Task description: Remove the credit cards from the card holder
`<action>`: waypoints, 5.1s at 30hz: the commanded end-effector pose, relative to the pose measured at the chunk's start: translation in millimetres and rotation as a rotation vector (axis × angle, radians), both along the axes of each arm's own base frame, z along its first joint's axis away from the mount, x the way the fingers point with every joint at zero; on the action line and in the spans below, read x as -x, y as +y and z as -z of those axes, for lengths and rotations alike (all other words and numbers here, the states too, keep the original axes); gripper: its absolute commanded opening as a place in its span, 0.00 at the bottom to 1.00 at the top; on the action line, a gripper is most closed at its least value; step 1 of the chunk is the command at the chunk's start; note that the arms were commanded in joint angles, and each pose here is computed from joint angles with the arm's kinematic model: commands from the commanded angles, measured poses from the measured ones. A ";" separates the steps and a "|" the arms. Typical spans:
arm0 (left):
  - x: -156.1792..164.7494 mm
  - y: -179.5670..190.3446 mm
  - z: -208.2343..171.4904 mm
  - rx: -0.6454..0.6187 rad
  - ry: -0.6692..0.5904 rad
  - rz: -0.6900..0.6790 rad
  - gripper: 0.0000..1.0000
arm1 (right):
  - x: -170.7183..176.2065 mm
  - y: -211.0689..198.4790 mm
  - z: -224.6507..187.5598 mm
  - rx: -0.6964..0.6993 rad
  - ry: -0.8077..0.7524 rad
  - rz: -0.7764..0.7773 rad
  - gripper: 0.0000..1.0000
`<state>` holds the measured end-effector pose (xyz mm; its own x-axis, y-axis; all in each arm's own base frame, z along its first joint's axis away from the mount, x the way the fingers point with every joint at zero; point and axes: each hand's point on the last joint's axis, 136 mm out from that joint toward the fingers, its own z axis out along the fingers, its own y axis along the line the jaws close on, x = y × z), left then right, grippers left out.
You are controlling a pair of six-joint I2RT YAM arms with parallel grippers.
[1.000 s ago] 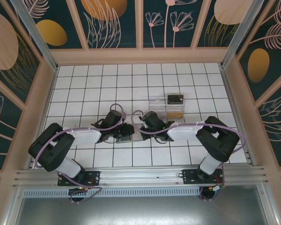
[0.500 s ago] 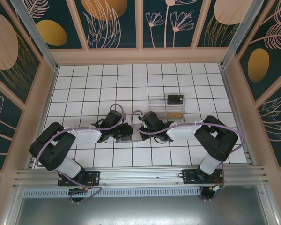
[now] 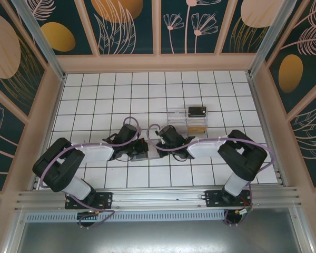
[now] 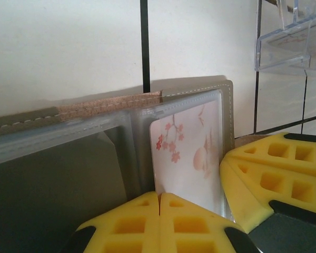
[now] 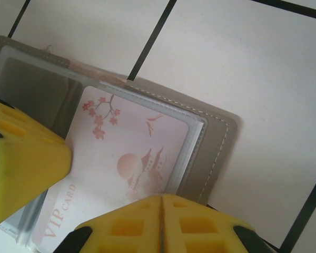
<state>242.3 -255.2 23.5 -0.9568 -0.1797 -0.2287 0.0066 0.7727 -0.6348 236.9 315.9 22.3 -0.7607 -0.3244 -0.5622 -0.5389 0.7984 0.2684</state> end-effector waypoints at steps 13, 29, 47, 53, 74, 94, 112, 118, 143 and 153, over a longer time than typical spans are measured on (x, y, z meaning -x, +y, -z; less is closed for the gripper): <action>13.8 30.1 11.7 -0.085 0.048 -0.010 0.03 | 9.1 -5.2 20.3 0.056 0.053 0.007 0.12; 18.2 40.0 10.0 -0.096 0.044 -0.036 0.06 | 9.1 -3.6 20.0 0.053 0.053 0.001 0.12; 9.1 14.0 2.0 0.035 0.036 -0.008 0.20 | 4.9 0.2 10.7 0.043 0.038 -0.001 0.12; 11.5 13.0 0.6 0.058 0.037 -0.006 0.20 | 5.0 0.8 11.5 0.042 0.039 -0.001 0.12; 14.3 34.8 4.4 -0.020 0.049 -0.062 0.00 | 6.7 -4.0 15.5 0.050 0.043 0.009 0.12; 21.5 60.9 5.2 -0.076 0.036 -0.110 0.00 | 7.2 -3.4 14.5 0.043 0.042 0.006 0.12; 28.4 90.2 -8.6 -0.148 0.003 -0.175 0.00 | 6.4 -1.7 12.9 0.037 0.035 -0.001 0.12; 27.0 93.2 -19.4 -0.164 -0.013 -0.178 0.00 | 4.6 -2.9 9.6 0.026 0.024 0.006 0.12; 24.7 64.6 -14.4 -0.021 0.001 -0.115 0.26 | 31.8 61.3 -41.6 -0.157 0.022 -0.165 0.15; 29.1 69.9 -5.3 -0.048 0.016 -0.116 0.29 | 35.7 78.9 -26.4 -0.147 0.067 -0.217 0.12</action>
